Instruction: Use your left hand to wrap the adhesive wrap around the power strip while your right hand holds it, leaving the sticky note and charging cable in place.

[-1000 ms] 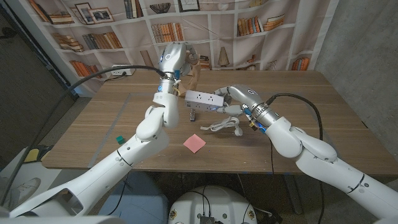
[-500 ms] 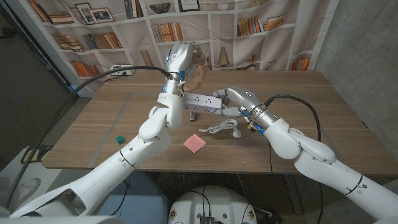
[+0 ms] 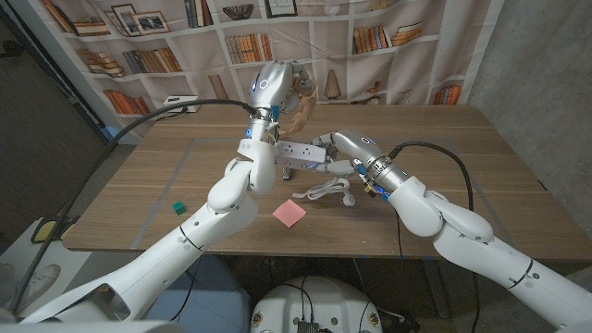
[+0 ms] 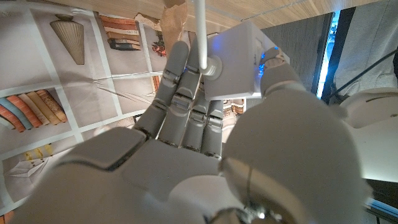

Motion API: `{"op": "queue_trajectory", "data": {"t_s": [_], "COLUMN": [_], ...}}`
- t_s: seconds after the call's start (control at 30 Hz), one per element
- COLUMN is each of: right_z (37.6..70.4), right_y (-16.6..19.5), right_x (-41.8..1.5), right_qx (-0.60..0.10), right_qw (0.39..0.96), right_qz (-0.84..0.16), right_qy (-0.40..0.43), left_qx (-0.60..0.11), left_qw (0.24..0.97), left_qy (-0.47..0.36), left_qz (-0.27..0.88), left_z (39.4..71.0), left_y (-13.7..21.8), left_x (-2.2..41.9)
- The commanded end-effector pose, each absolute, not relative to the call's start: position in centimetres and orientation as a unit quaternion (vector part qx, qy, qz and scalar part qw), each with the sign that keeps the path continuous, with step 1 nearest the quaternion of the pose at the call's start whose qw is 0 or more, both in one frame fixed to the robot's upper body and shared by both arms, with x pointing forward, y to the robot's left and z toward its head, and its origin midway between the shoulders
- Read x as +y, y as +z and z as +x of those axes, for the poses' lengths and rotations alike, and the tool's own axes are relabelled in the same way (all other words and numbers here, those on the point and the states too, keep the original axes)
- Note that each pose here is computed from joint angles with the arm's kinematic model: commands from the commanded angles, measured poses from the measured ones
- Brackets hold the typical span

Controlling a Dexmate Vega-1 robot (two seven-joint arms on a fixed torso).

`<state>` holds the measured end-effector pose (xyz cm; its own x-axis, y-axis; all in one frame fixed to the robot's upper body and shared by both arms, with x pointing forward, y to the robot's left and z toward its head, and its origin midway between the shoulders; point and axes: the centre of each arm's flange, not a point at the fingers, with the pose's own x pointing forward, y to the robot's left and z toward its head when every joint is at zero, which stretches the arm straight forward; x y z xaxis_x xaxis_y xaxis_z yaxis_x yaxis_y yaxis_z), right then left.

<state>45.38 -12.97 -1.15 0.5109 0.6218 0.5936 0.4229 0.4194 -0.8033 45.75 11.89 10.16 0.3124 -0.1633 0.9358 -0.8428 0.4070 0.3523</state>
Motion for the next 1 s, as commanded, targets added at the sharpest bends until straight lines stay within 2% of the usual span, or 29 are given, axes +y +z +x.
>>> {"op": "queue_trajectory", "data": {"t_s": [0.03, 1.0], "right_z": [45.8, 46.5], "right_y": [-1.2, -0.6], "right_x": [-12.3, -11.6], "right_qx": [-0.489, -0.480], "right_qw": [0.690, 0.684], "right_qz": [-0.528, -0.543], "right_qy": [0.080, 0.080], "left_qx": [-0.542, -0.562], "left_qw": [0.646, 0.647], "left_qy": [0.252, 0.233], "left_qz": [0.475, 0.459], "left_z": [45.0, 44.2], "left_y": [10.0, 10.1], "left_x": [11.2, 10.2]}}
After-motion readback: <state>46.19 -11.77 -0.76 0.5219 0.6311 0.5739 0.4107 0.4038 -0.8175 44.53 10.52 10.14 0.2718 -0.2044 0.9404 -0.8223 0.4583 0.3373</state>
